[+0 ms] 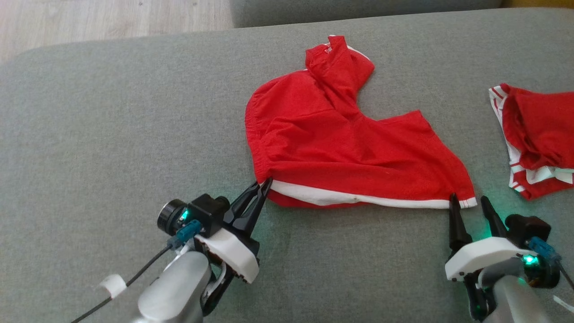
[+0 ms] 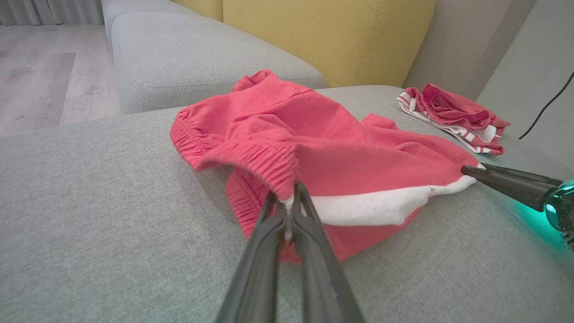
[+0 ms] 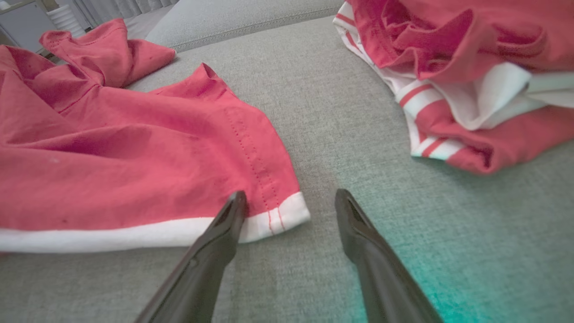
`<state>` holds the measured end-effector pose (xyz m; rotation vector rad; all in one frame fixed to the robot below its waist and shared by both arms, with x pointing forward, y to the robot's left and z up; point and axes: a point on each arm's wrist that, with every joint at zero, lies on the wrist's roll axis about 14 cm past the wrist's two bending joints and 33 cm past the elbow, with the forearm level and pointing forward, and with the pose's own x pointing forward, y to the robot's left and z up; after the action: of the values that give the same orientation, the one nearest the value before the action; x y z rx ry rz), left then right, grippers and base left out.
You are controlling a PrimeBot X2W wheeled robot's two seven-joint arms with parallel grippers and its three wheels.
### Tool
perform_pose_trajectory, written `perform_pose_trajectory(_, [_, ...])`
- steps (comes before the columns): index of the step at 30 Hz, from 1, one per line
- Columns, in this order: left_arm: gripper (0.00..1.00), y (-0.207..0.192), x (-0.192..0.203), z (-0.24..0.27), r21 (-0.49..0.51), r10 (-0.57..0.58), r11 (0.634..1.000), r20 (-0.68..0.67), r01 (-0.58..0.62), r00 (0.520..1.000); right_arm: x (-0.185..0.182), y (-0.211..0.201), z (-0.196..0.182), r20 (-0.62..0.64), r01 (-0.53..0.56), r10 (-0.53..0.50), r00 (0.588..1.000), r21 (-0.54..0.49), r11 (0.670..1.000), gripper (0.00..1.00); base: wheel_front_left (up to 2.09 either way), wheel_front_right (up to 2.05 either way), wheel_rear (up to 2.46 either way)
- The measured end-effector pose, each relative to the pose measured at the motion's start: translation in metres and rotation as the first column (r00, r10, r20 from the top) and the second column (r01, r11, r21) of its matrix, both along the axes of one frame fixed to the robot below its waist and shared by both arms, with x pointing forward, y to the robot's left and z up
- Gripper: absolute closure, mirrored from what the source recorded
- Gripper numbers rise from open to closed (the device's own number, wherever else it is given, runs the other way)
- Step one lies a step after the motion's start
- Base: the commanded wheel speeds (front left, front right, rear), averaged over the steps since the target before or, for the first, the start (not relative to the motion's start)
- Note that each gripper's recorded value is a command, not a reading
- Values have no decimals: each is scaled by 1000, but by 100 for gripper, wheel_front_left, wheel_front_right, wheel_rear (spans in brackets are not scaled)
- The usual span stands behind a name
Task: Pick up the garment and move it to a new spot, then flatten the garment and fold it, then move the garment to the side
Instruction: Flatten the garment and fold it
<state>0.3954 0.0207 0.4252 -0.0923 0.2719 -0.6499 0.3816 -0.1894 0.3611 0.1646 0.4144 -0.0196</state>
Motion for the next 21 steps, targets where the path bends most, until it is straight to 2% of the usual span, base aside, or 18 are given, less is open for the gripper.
perform_pose_trajectory(2, [100,0,0,1,-2,-1,1000,2,1,1000,0,1,-2,-7,-1,1,1000,1,1000,0,0,0,0])
perform_pose_trajectory(3, [100,0,0,1,-2,0,1000,3,0,1000,0,1,-2,-9,-1,1,1000,1,1000,51,0,0,0])
perform_pose_trajectory(4, [100,0,0,1,0,1,1000,4,-1,1000,2,1,-2,-7,-3,3,1000,1,1000,92,0,0,0])
perform_pose_trajectory(5, [100,0,0,1,0,3,1000,4,-3,1000,3,2,-1,-6,-7,7,1000,-1,1000,100,0,0,0])
perform_pose_trajectory(15, [100,3,1,7,15,4,1000,18,-4,1000,6,11,12,35,-40,40,999,-1,999,100,0,0,0])
perform_pose_trajectory(18, [100,7,4,14,30,-1,1000,38,-1,999,19,16,36,118,-53,52,992,0,999,100,0,0,0])
perform_pose_trajectory(21, [100,7,14,34,46,-16,999,89,11,996,42,23,79,241,-80,77,967,1,997,100,0,0,0])
